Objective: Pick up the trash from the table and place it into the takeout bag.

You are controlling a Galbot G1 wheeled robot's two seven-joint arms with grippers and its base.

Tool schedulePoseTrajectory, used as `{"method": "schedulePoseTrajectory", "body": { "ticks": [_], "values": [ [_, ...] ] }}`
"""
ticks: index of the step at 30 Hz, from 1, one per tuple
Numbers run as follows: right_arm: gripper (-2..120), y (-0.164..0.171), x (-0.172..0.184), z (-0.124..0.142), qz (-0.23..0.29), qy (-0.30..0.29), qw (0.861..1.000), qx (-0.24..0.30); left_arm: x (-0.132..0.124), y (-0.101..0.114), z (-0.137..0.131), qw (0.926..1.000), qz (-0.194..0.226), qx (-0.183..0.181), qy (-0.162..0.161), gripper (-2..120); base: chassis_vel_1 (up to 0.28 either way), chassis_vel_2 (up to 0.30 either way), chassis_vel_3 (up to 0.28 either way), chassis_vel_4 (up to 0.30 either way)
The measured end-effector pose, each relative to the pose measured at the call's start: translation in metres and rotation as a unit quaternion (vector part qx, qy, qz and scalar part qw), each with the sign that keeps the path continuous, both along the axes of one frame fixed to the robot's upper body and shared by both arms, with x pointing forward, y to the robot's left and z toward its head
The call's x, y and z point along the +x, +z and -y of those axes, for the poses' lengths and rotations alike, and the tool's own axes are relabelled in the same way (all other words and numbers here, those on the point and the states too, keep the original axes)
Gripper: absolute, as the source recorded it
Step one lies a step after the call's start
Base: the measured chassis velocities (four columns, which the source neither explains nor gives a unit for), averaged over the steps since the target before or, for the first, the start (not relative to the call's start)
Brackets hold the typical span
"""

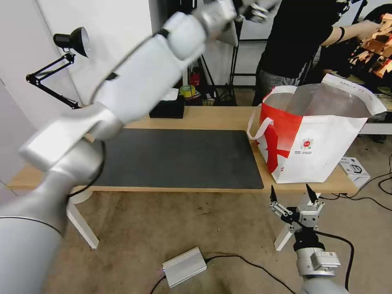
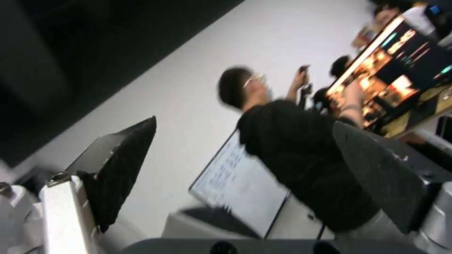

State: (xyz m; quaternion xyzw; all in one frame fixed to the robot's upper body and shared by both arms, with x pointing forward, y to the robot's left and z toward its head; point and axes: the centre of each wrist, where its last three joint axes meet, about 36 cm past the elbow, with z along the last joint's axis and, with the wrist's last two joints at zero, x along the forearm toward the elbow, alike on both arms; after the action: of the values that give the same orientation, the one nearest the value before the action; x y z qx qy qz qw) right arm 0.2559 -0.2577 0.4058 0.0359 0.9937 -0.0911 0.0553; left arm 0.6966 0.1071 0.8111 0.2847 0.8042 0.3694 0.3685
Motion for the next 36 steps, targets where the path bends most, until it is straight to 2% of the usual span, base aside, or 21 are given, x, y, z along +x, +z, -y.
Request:
{"method": "schedulePoseTrajectory", "body": {
  "ticks": [1, 2, 5, 6, 7, 9, 10, 12, 14, 15, 17, 19, 20, 23, 24, 25, 29, 30, 33, 36],
  "values": [
    [100, 0.0, 0.0, 0.0, 0.0, 0.0, 1.0, 0.0, -0.004, -0.005, -0.021, 0.9998, -0.011, -0.005, 0.013, 100, 0.0, 0.0, 0.0, 0.0],
    [100, 0.0, 0.0, 0.0, 0.0, 0.0, 1.0, 0.0, -0.004, -0.005, -0.021, 0.9998, -0.011, -0.005, 0.013, 100, 0.0, 0.0, 0.0, 0.0],
    [100, 0.002, 0.0, 0.0, 0.001, 0.001, 1.0, 0.002, -0.033, -0.04, -0.091, 0.9975, -0.051, -0.016, 0.047, 100, 0.0, 0.0, 0.0, 0.0],
    [100, 0.002, 0.0, 0.0, 0.001, 0.001, 1.0, 0.002, -0.033, -0.04, -0.091, 0.9975, -0.051, -0.016, 0.047, 100, 0.0, 0.0, 0.0, 0.0],
    [100, 0.004, 0.0, 0.0, -0.002, 0.002, 1.0, 0.004, -0.049, -0.052, -0.118, 0.9962, -0.06, -0.021, 0.06, 100, 0.0, 0.0, 0.0, 0.0],
    [100, 0.007, 0.0, -0.001, -0.006, 0.008, 1.0, 0.008, -0.073, -0.064, -0.157, 0.9941, -0.068, -0.033, 0.077, 100, 0.0, 0.0, 0.0, 0.0],
    [100, 0.007, 0.0, -0.001, -0.006, 0.008, 1.0, 0.008, -0.073, -0.064, -0.157, 0.9941, -0.068, -0.033, 0.077, 100, 0.0, 0.0, 0.0, 0.0],
    [100, 0.007, 0.0, -0.001, -0.009, 0.015, 1.0, 0.009, -0.096, -0.087, -0.194, 0.9905, -0.084, -0.042, 0.1, 100, 0.0, 0.0, 0.0, 0.0],
    [100, 0.007, 0.0, -0.001, -0.01, 0.02, 1.0, 0.009, -0.115, -0.108, -0.215, 0.9874, -0.1, -0.048, 0.112, 100, 0.0, 0.0, 0.0, 0.0],
    [100, 0.007, 0.0, -0.001, -0.01, 0.02, 1.0, 0.009, -0.115, -0.108, -0.215, 0.9874, -0.1, -0.048, 0.112, 100, 0.0, 0.0, 0.0, 0.0],
    [100, 0.007, 0.0, -0.002, -0.011, 0.024, 1.0, 0.01, -0.13, -0.122, -0.229, 0.9848, -0.11, -0.058, 0.121, 100, 0.0, 0.0, 0.0, 0.0],
    [100, 0.007, 0.0, -0.003, -0.012, 0.027, 0.999, 0.014, -0.147, -0.128, -0.241, 0.9823, -0.114, -0.068, 0.132, 100, 0.0, 0.0, 0.0, 0.0],
    [100, 0.007, 0.0, -0.003, -0.012, 0.027, 0.999, 0.014, -0.147, -0.128, -0.241, 0.9823, -0.114, -0.068, 0.132, 100, 0.0, 0.0, 0.0, 0.0],
    [100, 0.01, 0.001, -0.006, -0.013, 0.038, 0.999, 0.023, -0.182, -0.159, -0.26, 0.9752, -0.138, -0.081, 0.153, 100, 0.0, 0.0, 0.0, 0.0],
    [100, 0.011, 0.001, -0.006, -0.013, 0.039, 0.999, 0.024, -0.191, -0.17, -0.263, 0.9729, -0.147, -0.086, 0.157, 100, 0.0, 0.0, 0.0, 0.0],
    [100, 0.011, 0.001, -0.006, -0.013, 0.039, 0.999, 0.024, -0.191, -0.17, -0.263, 0.9729, -0.147, -0.086, 0.157, 100, 0.0, 0.0, 0.0, 0.0],
    [100, 0.012, 0.002, -0.006, -0.011, 0.04, 0.999, 0.024, -0.229, -0.207, -0.27, 0.9635, -0.176, -0.111, 0.169, 100, 0.0, 0.0, 0.0, 0.0],
    [100, 0.012, 0.002, -0.006, -0.011, 0.04, 0.999, 0.024, -0.229, -0.207, -0.27, 0.9635, -0.176, -0.111, 0.169, 100, 0.0, 0.0, 0.0, 0.0],
    [100, 0.013, 0.002, -0.007, -0.01, 0.042, 0.999, 0.024, -0.256, -0.227, -0.275, 0.9559, -0.187, -0.133, 0.183, 100, 0.0, 0.0, 0.0, 0.0],
    [100, 0.014, 0.002, -0.007, -0.009, 0.043, 0.999, 0.023, -0.27, -0.236, -0.276, 0.952, -0.193, -0.144, 0.189, 100, 0.0, 0.0, 0.0, 0.0]
  ]
}}
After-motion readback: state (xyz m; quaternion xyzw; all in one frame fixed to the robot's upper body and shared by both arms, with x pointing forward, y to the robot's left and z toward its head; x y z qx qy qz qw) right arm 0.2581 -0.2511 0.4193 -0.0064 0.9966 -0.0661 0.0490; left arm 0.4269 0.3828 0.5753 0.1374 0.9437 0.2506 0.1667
